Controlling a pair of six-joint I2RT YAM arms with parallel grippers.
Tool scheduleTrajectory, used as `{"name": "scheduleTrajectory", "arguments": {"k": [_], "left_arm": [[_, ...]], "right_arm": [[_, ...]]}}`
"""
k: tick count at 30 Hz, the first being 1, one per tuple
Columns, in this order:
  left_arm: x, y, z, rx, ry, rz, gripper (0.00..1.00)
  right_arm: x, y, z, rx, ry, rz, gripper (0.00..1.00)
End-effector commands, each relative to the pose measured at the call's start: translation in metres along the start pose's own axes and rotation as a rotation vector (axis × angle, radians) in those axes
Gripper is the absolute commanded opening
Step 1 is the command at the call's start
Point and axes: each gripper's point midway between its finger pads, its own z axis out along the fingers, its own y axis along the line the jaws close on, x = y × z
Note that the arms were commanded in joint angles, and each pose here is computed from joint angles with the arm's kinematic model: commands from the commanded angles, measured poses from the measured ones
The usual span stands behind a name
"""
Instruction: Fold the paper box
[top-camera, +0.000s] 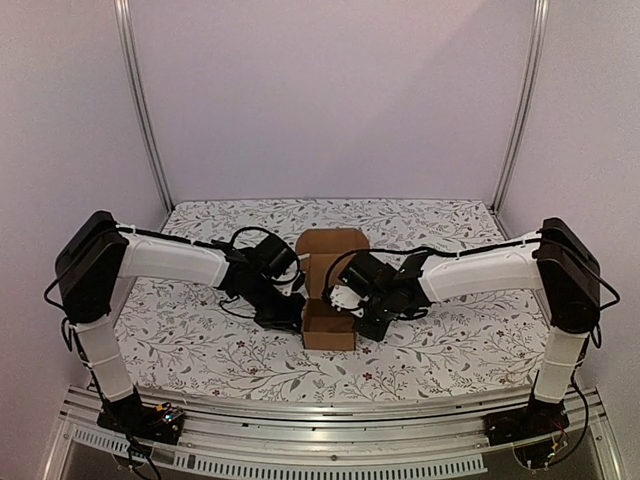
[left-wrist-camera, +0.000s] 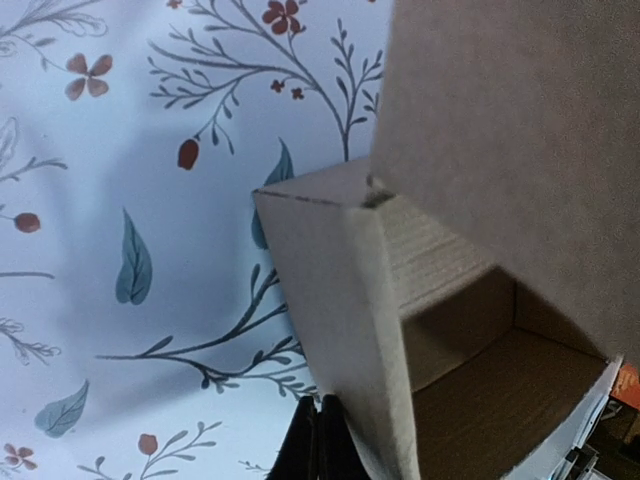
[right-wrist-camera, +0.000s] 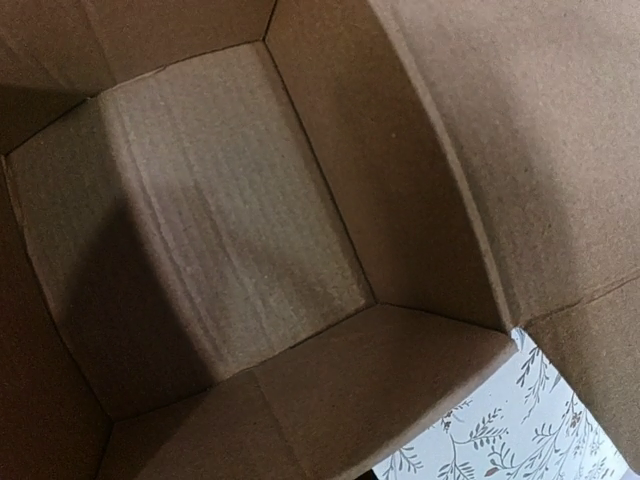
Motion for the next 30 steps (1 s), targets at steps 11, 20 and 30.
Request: {"name": "scheduleTrajectory", "arguments": {"k": [11,20,30], "left_arm": [[-0.016,0.015,-0.053,-0.065,-0.17,0.019,0.0],[-0.055,0.002,-0.123,-0.102,-0.42,0.142,0.19],[-0.079,-0.033,-0.15,0.067,-0.533,0.242,0.61]], "right_arm": [[0.025,-0.034,-0.03,0.086,0.001,0.034,0.02],[0.016,-0.069,-0.096,0.188,-0.132,0.119,0.48],[0.002,-0.13,-0.165,0.326,-0.296,0.365,0.99]]}}
